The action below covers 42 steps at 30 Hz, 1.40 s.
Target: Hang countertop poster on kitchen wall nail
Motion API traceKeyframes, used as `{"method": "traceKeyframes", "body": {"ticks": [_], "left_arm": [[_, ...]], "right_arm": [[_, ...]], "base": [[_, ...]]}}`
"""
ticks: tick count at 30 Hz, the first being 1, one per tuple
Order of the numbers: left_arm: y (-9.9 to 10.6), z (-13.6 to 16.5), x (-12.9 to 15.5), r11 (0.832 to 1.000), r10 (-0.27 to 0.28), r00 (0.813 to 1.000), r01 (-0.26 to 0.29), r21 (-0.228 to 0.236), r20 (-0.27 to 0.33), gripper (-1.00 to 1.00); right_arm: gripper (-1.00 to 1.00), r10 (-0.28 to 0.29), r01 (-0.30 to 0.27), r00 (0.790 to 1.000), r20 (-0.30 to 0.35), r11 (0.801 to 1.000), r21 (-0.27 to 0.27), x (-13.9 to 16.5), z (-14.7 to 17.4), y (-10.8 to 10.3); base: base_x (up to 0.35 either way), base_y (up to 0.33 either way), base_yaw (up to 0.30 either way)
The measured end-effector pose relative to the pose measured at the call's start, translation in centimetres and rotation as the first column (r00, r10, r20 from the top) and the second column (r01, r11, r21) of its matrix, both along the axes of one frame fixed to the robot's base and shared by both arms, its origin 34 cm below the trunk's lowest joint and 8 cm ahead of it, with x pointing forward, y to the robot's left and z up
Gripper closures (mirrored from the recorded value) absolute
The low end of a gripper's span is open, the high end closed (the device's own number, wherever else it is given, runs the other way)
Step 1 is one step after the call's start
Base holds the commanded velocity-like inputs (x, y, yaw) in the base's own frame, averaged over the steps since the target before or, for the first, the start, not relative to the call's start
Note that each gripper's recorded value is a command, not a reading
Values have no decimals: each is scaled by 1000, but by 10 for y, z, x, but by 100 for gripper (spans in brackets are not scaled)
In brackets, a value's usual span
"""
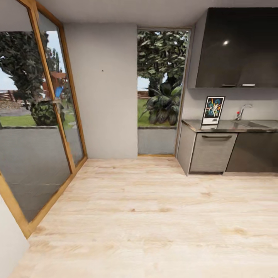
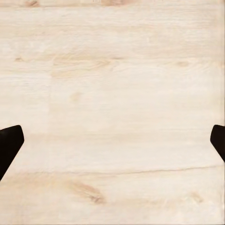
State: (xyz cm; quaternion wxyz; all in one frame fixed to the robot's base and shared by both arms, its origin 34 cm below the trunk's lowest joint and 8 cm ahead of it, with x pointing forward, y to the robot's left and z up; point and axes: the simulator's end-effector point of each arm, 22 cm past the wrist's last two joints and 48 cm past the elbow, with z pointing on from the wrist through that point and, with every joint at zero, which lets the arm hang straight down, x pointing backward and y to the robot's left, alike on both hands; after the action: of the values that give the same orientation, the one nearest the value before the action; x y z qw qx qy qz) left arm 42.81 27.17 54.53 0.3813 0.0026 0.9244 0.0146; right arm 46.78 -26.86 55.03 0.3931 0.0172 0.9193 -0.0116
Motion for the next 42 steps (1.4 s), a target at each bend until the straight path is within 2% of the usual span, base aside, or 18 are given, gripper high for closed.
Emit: {"method": "traceKeyframes", "body": {"ticks": [11,34,42], "left_arm": [[0,0,0,1000,2,1000,-2,0,0,-100],[0,-4,-4,1000,2,1000,-2,0,-15,-100],[0,-4,-5,1000,1,1000,-1,0,-16,-100]], "right_arm": [[-100,7,-8,1000,-8,1000,-6,-3,-2,-1],[-100,4,-4,1000,-25,1000,-5,-8,-8,-2],[-100,-2,2,1000,-25,1000,-3,-8,-8,-3]], "base": [[288,-166,-67],[332,-12,-1],[334,-79,-215]]}}
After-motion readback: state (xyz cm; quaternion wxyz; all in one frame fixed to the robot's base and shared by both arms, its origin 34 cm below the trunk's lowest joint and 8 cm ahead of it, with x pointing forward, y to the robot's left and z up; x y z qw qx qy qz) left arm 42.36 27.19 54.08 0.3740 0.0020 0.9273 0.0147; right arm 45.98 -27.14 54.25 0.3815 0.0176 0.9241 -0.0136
